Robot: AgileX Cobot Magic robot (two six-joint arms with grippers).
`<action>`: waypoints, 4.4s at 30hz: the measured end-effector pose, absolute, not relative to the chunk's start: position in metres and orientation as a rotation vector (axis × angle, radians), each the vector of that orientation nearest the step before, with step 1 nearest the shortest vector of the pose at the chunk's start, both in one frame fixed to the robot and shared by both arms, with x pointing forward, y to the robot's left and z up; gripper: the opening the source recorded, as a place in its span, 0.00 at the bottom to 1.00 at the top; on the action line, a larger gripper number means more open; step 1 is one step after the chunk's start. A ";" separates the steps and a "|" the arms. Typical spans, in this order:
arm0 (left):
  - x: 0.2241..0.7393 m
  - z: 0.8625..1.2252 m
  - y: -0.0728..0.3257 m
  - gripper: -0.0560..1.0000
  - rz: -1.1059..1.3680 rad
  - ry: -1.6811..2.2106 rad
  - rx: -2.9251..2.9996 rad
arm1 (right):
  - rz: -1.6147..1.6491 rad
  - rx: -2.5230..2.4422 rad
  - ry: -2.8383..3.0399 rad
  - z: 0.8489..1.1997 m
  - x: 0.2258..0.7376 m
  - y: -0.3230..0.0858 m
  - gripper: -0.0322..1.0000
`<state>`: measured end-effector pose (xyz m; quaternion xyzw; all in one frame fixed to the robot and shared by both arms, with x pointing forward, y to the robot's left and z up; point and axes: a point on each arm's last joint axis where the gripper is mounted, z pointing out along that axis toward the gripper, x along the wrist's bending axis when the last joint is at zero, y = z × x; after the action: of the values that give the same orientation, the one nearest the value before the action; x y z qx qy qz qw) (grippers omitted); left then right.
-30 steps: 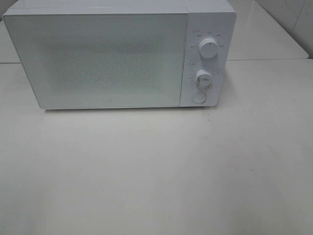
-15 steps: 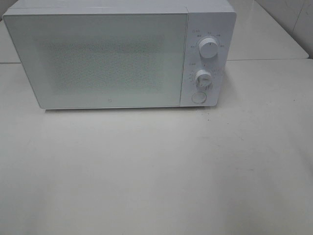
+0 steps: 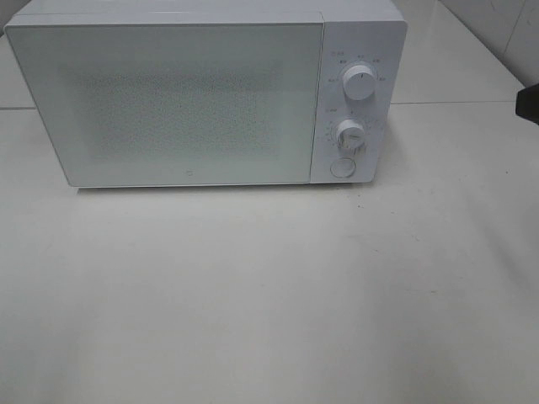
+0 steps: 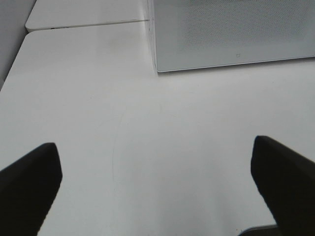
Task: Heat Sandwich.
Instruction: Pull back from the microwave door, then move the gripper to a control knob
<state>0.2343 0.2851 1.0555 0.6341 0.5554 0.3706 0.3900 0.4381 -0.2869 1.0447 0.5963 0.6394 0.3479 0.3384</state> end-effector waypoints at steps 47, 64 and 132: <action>0.234 1.056 0.285 0.99 0.942 1.412 1.612 | 1.142 1.316 1.393 0.943 0.437 -0.205 0.77; 0.234 1.056 0.285 0.99 0.942 1.412 1.612 | 1.077 1.296 1.465 0.921 0.448 -0.157 0.77; 0.234 1.056 0.285 0.99 0.942 1.412 1.612 | 1.060 1.375 1.445 0.876 0.559 -0.142 0.77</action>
<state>0.2343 0.2851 1.0555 0.6341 0.5554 0.3706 0.3900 0.5586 -0.1420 0.8761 0.5503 0.5783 0.4242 0.4275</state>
